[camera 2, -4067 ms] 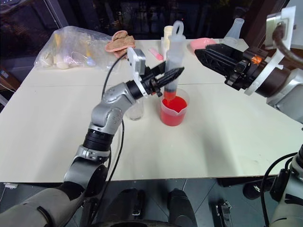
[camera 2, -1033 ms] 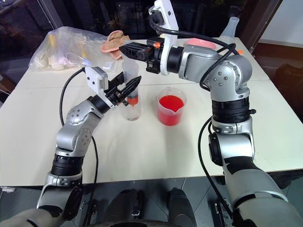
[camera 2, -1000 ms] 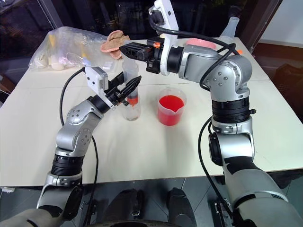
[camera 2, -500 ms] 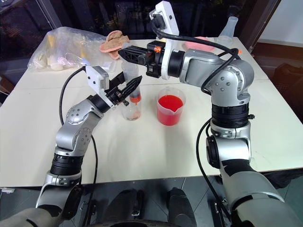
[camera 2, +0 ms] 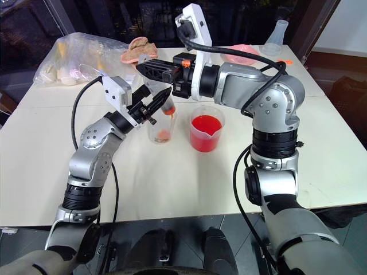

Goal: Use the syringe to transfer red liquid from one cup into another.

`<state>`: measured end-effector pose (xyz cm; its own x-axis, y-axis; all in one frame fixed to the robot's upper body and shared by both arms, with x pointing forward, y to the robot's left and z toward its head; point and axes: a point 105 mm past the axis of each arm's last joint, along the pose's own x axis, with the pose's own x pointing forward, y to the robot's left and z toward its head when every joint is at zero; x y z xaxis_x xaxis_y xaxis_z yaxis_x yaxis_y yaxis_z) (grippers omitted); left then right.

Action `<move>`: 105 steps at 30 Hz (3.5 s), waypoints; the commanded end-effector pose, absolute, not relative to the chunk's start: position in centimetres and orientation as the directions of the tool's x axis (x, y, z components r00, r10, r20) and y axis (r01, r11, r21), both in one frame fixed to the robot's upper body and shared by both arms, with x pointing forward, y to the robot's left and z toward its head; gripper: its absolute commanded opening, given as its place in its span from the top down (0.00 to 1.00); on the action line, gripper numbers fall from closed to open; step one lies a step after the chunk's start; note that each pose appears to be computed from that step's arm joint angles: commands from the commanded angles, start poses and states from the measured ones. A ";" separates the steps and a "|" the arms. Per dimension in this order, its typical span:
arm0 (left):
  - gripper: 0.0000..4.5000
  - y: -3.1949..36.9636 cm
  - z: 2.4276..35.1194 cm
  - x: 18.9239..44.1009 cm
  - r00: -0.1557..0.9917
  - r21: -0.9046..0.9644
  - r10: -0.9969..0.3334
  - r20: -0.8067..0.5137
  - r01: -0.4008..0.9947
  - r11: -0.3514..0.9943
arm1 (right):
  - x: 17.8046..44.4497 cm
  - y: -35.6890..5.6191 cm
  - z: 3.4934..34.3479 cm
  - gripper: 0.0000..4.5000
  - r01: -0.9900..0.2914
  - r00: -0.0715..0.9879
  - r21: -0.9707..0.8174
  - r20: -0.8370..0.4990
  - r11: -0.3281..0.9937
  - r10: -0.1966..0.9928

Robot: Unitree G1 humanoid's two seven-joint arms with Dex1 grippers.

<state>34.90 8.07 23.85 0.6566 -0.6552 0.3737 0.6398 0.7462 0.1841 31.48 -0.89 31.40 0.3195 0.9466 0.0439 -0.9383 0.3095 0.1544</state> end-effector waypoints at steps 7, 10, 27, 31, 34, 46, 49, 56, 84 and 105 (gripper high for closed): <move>0.66 9.2 26.4 33.8 0.649 0.186 -0.595 0.474 0.587 0.788 | 29.2 0.7 30.3 0.98 -0.968 0.186 0.172 -0.008 0.184 0.983; 0.66 9.3 26.3 33.5 0.654 0.181 -0.594 0.469 0.588 0.789 | 29.1 0.7 30.3 0.98 -0.967 0.186 0.173 -0.009 0.184 0.983; 0.66 10.0 26.2 32.4 0.677 0.165 -0.591 0.440 0.585 0.794 | 29.0 0.8 30.2 0.98 -0.964 0.182 0.195 -0.007 0.180 0.983; 0.66 10.1 26.2 32.1 0.680 0.159 -0.593 0.432 0.589 0.792 | 29.0 0.8 30.1 0.98 -0.961 0.184 0.206 -0.011 0.183 0.983; 0.66 10.2 26.2 31.8 0.684 0.155 -0.593 0.426 0.590 0.792 | 29.1 0.8 30.1 0.98 -0.959 0.186 0.214 -0.012 0.184 0.982; 0.66 10.4 26.0 30.7 0.690 0.150 -0.604 0.400 0.600 0.786 | 29.5 0.9 29.7 0.98 -0.955 0.191 0.227 -0.028 0.192 0.981; 0.66 10.5 26.1 30.6 0.691 0.152 -0.603 0.398 0.599 0.786 | 29.7 1.0 29.4 0.98 -0.952 0.195 0.231 -0.039 0.199 0.980; 0.66 10.8 26.4 30.4 0.696 0.156 -0.601 0.393 0.594 0.789 | 30.4 0.7 28.4 0.98 -0.944 0.217 0.242 -0.062 0.226 0.974; 0.66 11.9 26.8 30.0 0.711 0.175 -0.603 0.363 0.583 0.793 | 33.2 -1.8 28.4 0.98 -0.916 0.320 0.240 -0.042 0.321 0.946; 0.66 12.5 26.9 30.8 0.723 0.030 -0.625 0.295 0.647 0.762 | 33.8 -10.6 30.2 0.47 -0.827 0.538 0.188 -0.013 0.530 0.843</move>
